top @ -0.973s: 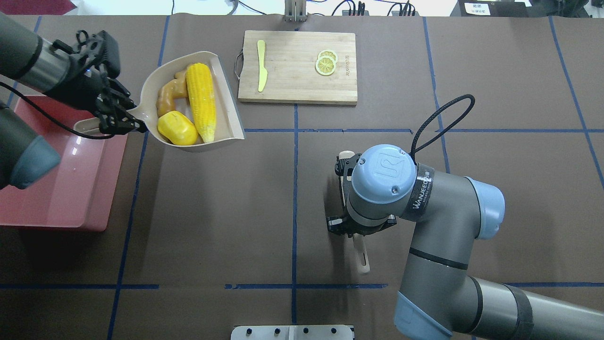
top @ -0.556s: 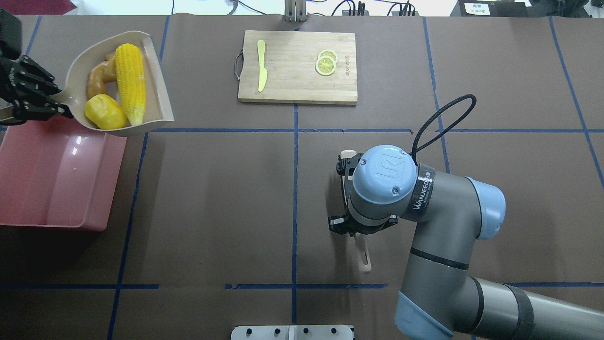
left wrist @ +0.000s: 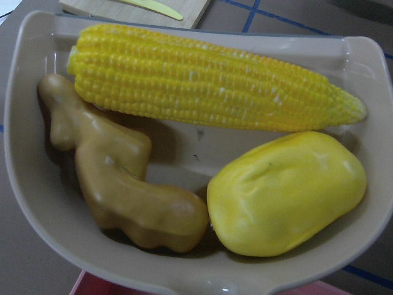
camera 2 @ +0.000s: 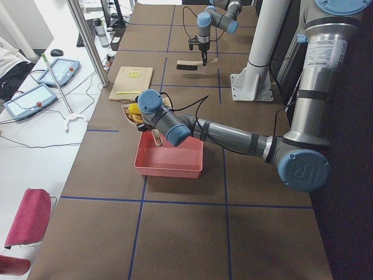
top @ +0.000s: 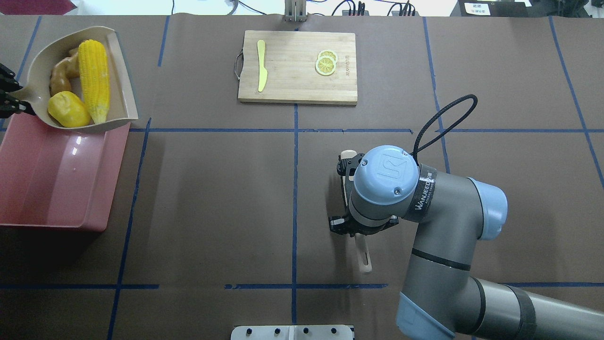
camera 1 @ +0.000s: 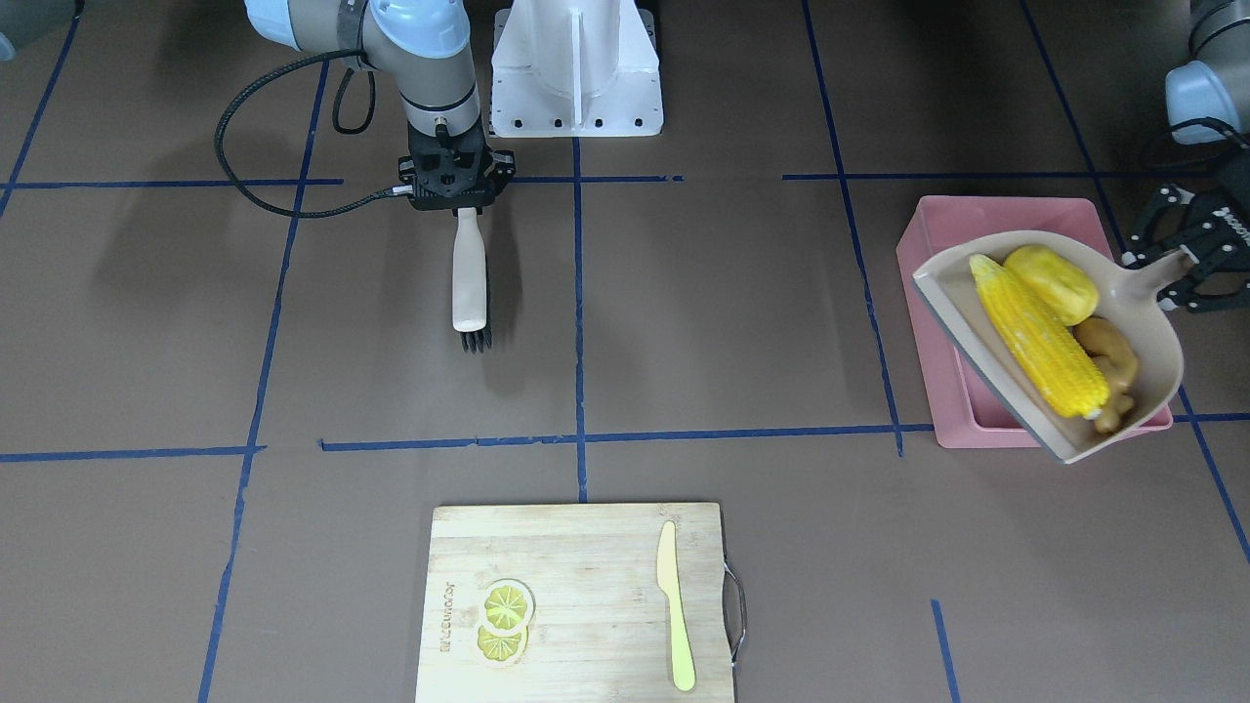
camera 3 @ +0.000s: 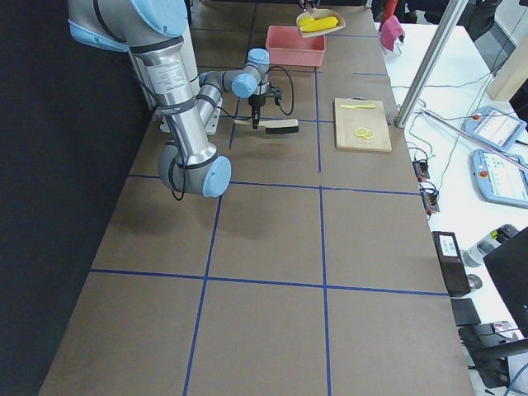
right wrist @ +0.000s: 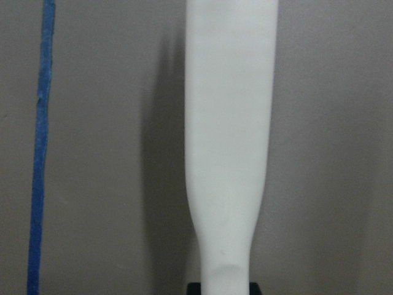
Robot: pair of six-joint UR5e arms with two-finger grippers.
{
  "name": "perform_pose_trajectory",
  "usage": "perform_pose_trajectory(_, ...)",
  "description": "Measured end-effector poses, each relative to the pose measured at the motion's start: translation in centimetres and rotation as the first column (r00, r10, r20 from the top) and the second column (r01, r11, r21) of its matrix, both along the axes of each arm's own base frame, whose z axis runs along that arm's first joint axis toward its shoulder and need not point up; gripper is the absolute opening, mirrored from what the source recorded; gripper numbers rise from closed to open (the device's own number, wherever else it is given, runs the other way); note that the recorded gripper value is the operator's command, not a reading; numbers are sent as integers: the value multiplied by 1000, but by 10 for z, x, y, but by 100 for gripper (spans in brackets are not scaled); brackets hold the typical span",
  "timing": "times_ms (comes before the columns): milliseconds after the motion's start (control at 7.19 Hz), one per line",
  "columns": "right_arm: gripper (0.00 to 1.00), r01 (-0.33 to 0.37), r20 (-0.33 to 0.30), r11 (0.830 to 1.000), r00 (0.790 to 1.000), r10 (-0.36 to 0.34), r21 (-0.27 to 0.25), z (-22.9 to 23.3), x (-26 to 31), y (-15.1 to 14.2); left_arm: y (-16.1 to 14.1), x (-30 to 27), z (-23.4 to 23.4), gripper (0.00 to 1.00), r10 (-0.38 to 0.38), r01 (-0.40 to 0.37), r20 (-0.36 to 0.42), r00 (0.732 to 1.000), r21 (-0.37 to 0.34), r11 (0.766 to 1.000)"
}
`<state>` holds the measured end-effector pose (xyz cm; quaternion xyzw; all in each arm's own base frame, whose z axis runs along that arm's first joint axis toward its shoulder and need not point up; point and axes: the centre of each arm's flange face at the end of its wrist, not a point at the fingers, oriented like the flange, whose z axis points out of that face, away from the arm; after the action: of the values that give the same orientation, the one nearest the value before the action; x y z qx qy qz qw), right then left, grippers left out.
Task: Sweep and dump trash into bin
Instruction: 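Tilt the dustpan with the left gripper to dump vegetables into the bin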
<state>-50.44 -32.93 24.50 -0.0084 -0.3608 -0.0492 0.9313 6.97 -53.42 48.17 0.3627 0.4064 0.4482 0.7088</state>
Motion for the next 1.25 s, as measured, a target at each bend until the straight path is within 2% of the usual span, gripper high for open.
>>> perform_pose_trajectory(278, 0, 1, -4, 1000, 1000, -1, -2, 3, 1, 1, -7, -20, 25, 0, 19, -21, 96, 995, 20, 1000)
perform_pose_trajectory(695, 0, 4, -9, 1000, 1000, -4, -4, 7, 1, 2, -12, -41, 54, 0, 70, -96, 280, 957, 79, 992)
perform_pose_trajectory(973, 0, 6, -11, 1000, 1000, -6, -5, 8, 1, 4, -13, -56, 58, 0, 98, -158, 398, 912, 122, 980)
perform_pose_trajectory(1251, 0, 9, -12, 1000, 1000, -9, -7, 10, 0, 5, -9, -64, 46, 0, 114, -222, 524, 844, 149, 964)
